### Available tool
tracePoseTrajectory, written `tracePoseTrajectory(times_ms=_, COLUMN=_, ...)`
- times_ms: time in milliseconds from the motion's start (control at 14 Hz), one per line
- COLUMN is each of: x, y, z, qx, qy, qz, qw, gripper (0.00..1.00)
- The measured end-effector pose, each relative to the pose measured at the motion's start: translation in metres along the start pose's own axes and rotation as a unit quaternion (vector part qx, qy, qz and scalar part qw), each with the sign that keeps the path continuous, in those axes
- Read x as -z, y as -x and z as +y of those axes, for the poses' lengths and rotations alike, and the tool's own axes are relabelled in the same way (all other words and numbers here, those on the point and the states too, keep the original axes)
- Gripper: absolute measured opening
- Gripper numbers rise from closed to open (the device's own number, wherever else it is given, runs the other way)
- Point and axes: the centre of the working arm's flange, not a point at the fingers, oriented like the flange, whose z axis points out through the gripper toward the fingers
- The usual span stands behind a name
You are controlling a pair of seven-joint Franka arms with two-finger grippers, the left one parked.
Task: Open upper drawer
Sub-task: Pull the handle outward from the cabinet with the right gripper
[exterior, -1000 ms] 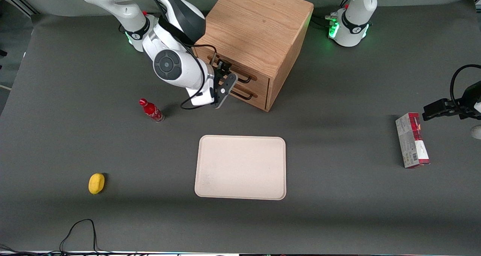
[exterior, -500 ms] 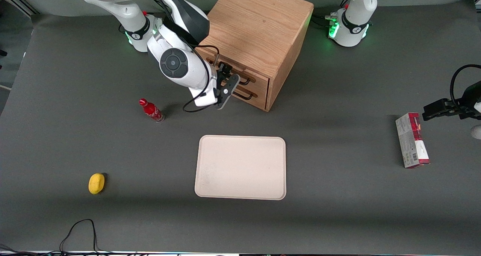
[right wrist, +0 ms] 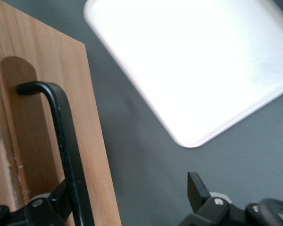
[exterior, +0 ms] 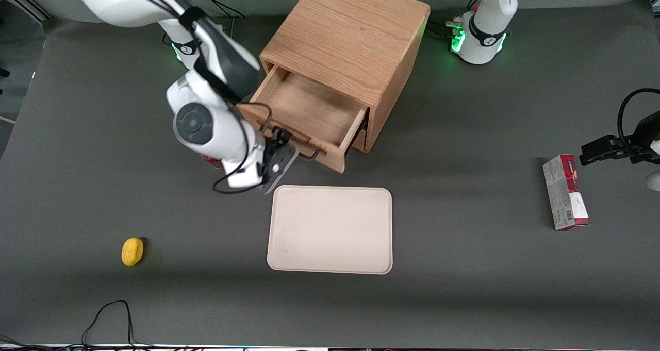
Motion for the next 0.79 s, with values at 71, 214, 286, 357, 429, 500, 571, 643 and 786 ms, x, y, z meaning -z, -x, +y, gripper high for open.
tracePoseTrajectory(times_ms=71, x=0.005, y=0.0, z=0.017, qx=-0.009, qy=0.003, qz=0.006, qw=0.9999, gripper=1.0)
tracePoseTrajectory(times_ms=214, x=0.017, y=-0.001, z=0.041, qx=-0.024, qy=0.008, qz=0.013, qw=0.9996, gripper=1.0)
tracePoseTrajectory(times_ms=286, x=0.02, y=-0.001, z=0.046, qx=-0.027, qy=0.01, qz=0.016, qw=0.9995, gripper=1.0)
tracePoseTrajectory(times_ms=357, x=0.022, y=-0.002, z=0.047, qx=-0.027, qy=0.01, qz=0.017, qw=0.9994, gripper=1.0)
tracePoseTrajectory(times_ms=429, x=0.024, y=-0.003, z=0.046, qx=-0.024, qy=0.015, qz=0.016, qw=0.9995, gripper=1.0)
tracePoseTrajectory(times_ms=500, x=0.028, y=-0.004, z=0.046, qx=-0.017, qy=0.029, qz=0.014, qw=0.9993, gripper=1.0)
tracePoseTrajectory(times_ms=571, x=0.036, y=-0.006, z=0.047, qx=-0.008, qy=0.051, qz=0.014, qw=0.9986, gripper=1.0)
tracePoseTrajectory(times_ms=643, x=0.046, y=-0.008, z=0.049, qx=-0.002, qy=0.07, qz=0.017, qw=0.9974, gripper=1.0)
tracePoseTrajectory(times_ms=786, x=0.074, y=-0.01, z=0.057, qx=-0.002, qy=0.093, qz=0.036, qw=0.995, gripper=1.0)
